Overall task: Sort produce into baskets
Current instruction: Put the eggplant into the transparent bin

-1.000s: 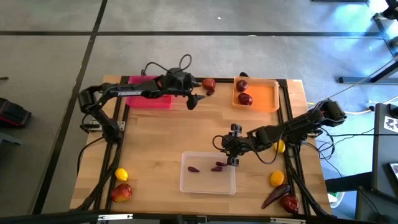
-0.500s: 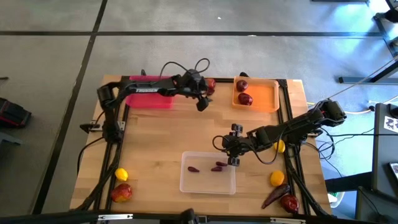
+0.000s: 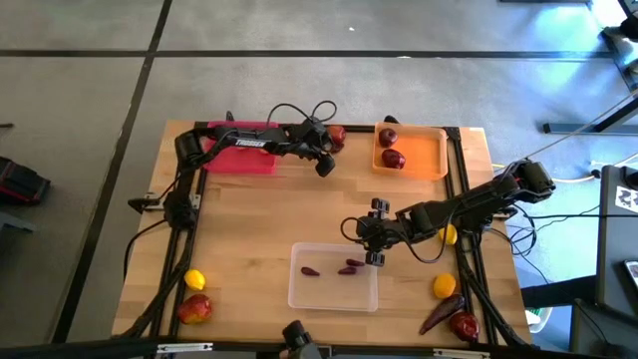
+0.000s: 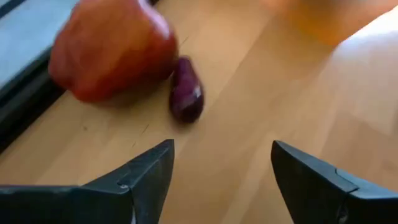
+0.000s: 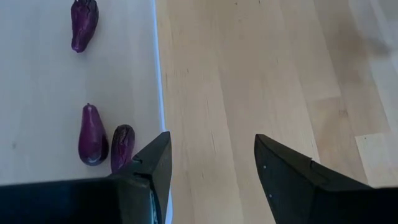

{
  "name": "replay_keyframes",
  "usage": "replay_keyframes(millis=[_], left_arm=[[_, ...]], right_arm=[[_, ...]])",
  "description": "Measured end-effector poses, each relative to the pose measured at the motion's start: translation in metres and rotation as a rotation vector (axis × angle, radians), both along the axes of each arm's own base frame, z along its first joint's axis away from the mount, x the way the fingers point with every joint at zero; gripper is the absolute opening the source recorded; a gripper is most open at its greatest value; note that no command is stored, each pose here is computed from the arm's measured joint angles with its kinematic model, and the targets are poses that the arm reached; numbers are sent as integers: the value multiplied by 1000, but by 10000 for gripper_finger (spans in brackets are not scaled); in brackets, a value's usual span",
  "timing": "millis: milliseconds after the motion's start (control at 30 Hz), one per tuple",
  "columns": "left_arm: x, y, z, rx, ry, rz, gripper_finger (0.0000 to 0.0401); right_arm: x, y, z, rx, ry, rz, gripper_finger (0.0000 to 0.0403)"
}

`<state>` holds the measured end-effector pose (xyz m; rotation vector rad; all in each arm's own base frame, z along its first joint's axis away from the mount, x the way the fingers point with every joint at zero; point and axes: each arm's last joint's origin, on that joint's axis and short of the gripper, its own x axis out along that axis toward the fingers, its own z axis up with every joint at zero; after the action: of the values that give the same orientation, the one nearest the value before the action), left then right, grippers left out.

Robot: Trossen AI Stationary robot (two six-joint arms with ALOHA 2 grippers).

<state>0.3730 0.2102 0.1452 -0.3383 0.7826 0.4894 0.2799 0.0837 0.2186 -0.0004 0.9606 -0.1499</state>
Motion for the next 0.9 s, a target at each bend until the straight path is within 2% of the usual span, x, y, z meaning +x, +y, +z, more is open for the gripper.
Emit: replay_keyframes(millis=[267, 467, 667, 900], left_arm=[[-3, 3, 2, 16, 12, -15, 257], [-11, -14, 46, 67, -3, -94, 258], [-32, -36, 99, 158, -79, -150, 258], [-77, -62, 119, 214, -163, -143, 258]], right_arm=[[0, 0, 0, 0, -1, -2, 193], [1, -3, 1, -71, -25, -51, 193], [8, -28, 2, -107, -58, -179, 193], [18, -73, 6, -122, -98, -294, 193]])
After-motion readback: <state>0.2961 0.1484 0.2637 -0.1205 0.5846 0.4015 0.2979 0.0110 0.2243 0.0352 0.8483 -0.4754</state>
